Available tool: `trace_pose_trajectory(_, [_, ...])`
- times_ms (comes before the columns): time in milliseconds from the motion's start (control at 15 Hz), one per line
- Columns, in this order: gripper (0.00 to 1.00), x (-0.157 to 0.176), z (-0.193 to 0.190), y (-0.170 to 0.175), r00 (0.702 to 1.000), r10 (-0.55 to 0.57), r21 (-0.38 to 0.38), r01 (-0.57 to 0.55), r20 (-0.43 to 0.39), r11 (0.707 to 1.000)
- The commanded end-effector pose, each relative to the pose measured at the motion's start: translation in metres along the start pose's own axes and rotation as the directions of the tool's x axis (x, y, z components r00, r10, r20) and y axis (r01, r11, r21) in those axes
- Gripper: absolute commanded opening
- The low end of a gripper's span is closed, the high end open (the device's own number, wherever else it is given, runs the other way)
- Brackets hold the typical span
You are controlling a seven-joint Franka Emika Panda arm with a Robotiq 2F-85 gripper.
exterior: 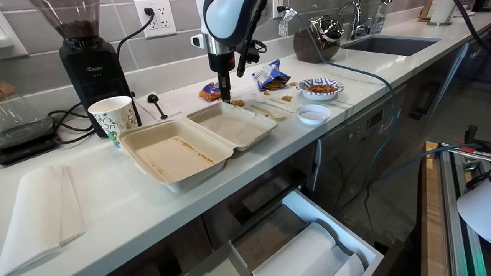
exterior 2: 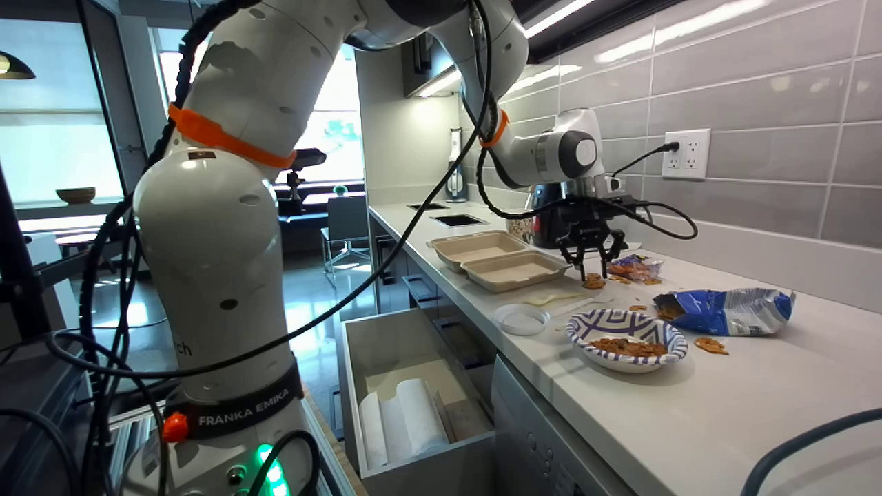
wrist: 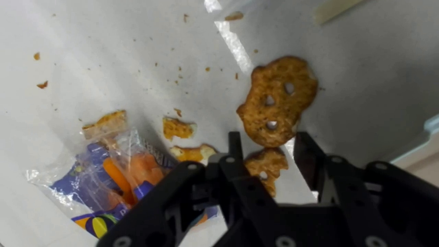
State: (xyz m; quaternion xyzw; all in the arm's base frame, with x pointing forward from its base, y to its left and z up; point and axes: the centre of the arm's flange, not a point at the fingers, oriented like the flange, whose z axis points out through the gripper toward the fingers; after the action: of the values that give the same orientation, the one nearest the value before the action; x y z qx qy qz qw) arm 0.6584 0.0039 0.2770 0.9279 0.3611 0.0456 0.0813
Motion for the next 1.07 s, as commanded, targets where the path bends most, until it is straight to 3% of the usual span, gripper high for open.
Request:
trace_pose_trajectory(0, [0.68, -0.037, -0.018, 0.010, 0.999, 0.040, 0.019, -0.041, 0.028, 0.999])
trace_pose_trajectory(133, [0.73, -0.050, -0.032, 0.014, 0.998, 0.059, 0.017, -0.060, 0.013, 0.998])
trace_pose_trajectory(333, [0.96, -0.075, -0.056, 0.017, 0.995, 0.100, -0.011, -0.100, -0.015, 0.995])
trace_pose_trajectory(400, [0.99, -0.080, -0.064, 0.018, 0.994, 0.110, -0.010, -0.110, -0.016, 0.994])
trace_pose_trajectory(533, [1.00, -0.087, -0.071, 0.009, 0.989, 0.149, 0.035, -0.148, -0.015, 0.988])
trace_pose_trajectory(600, [1.00, -0.070, -0.061, 0.028, 0.991, 0.130, -0.010, -0.130, -0.022, 0.991])
trace_pose_trajectory(1000, [1.00, -0.077, -0.067, 0.016, 0.989, 0.145, 0.013, -0.144, -0.021, 0.989])
